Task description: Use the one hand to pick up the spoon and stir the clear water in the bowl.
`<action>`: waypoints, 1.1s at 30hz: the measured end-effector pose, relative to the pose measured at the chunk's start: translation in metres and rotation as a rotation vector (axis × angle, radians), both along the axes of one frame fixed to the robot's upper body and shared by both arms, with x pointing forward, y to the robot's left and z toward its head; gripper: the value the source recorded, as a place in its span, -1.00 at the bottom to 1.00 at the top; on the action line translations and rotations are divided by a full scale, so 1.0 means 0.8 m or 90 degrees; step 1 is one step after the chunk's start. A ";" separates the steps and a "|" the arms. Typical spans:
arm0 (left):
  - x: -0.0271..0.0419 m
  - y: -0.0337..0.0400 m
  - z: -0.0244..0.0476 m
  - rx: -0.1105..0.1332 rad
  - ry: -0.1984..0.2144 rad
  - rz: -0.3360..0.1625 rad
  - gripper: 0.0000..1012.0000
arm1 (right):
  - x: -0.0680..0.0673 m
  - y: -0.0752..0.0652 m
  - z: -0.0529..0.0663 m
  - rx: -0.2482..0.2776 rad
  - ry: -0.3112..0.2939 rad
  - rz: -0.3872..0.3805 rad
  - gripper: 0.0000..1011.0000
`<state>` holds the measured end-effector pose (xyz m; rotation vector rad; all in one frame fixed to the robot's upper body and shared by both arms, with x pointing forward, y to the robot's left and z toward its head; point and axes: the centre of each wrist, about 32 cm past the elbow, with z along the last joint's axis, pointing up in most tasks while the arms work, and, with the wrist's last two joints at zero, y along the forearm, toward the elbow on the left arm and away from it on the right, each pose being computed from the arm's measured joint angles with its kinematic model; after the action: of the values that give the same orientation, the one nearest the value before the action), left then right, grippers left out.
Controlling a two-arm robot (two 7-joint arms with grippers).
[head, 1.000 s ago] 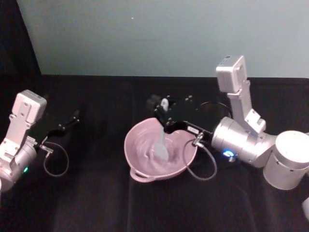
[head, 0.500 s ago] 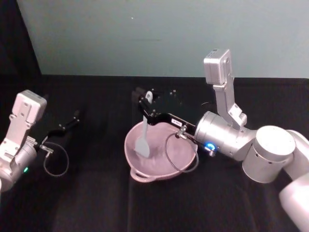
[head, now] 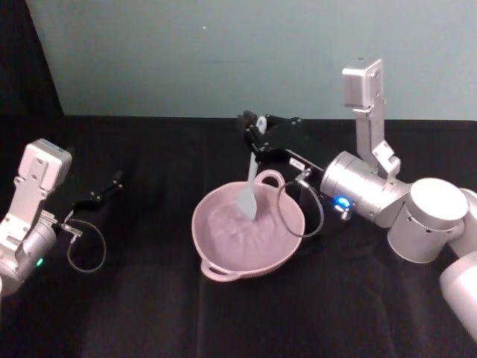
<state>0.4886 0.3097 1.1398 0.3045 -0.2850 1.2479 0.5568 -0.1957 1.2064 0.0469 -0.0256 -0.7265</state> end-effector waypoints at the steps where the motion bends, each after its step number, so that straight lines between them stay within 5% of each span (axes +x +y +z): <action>1: 0.0000 0.0000 0.0000 0.000 0.000 0.000 1.00 | 0.000 -0.003 0.000 -0.001 0.000 -0.003 -0.79; 8: 0.0000 0.0000 0.0000 0.000 0.000 0.000 1.00 | -0.007 -0.020 0.004 -0.004 -0.007 -0.022 -0.79; 19: 0.0000 0.0000 0.0000 0.000 0.000 0.000 1.00 | -0.030 -0.024 0.009 -0.024 -0.010 -0.010 -0.79; 33: 0.0000 0.0000 0.0000 0.000 0.000 0.000 1.00 | -0.060 0.008 0.001 -0.021 0.003 0.057 -0.79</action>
<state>0.4886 0.3097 1.1398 0.3045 -0.2850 1.2479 0.5091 -0.1894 1.2069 0.0149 -0.0304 -0.6358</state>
